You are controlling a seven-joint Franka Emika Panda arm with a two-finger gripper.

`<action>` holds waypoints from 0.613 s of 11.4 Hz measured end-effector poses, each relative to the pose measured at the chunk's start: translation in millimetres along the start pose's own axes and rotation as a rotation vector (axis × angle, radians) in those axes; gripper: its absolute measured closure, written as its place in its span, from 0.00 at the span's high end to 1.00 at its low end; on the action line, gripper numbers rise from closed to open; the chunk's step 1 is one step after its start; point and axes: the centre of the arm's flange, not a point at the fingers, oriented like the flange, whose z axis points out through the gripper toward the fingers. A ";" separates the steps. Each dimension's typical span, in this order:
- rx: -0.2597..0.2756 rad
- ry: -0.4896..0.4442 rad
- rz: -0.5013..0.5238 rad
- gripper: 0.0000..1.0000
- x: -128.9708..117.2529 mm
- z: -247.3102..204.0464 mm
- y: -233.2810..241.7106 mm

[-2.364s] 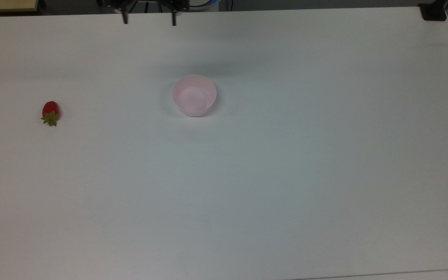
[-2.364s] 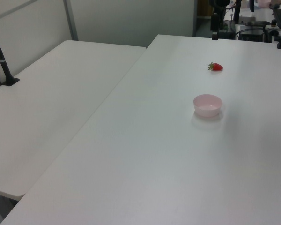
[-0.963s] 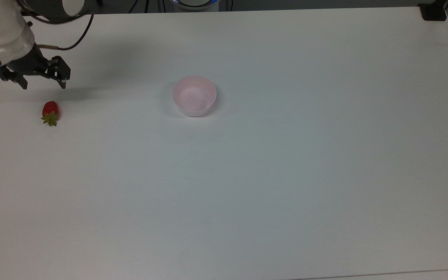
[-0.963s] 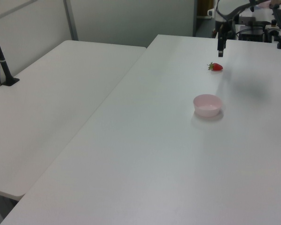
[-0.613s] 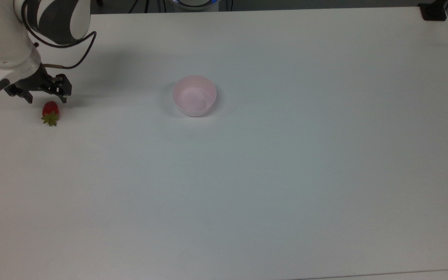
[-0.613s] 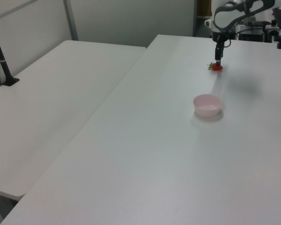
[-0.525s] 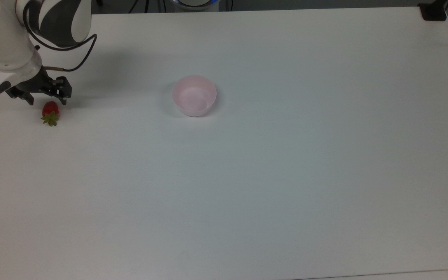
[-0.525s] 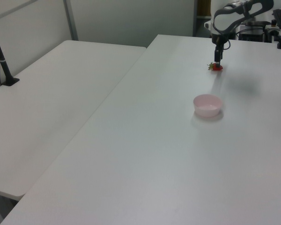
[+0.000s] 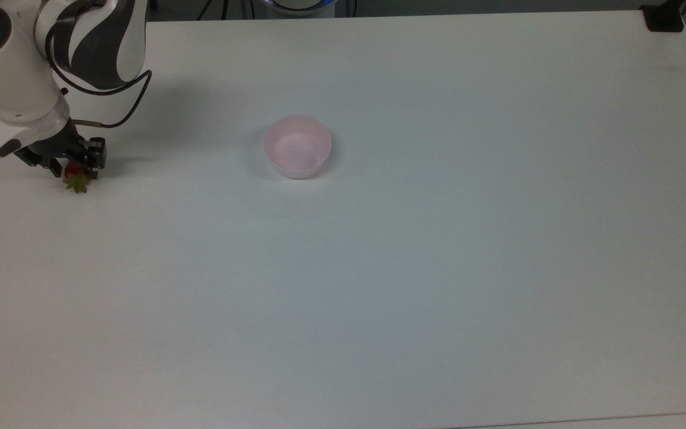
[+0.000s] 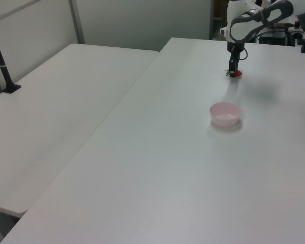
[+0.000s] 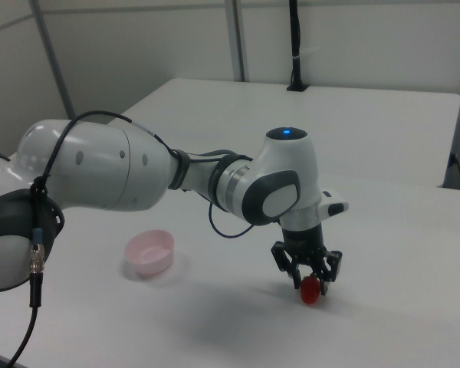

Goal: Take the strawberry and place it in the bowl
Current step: 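Lower the gripper and close it on the strawberry, then lift the strawberry and carry it over the pink bowl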

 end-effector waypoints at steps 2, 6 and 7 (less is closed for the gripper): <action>0.001 0.009 0.002 0.52 5.4 -4.0 -6.0; 0.001 0.015 -0.087 0.45 36.1 -31.3 -67.0; 0.001 0.011 -0.106 0.45 40.0 -42.3 -81.6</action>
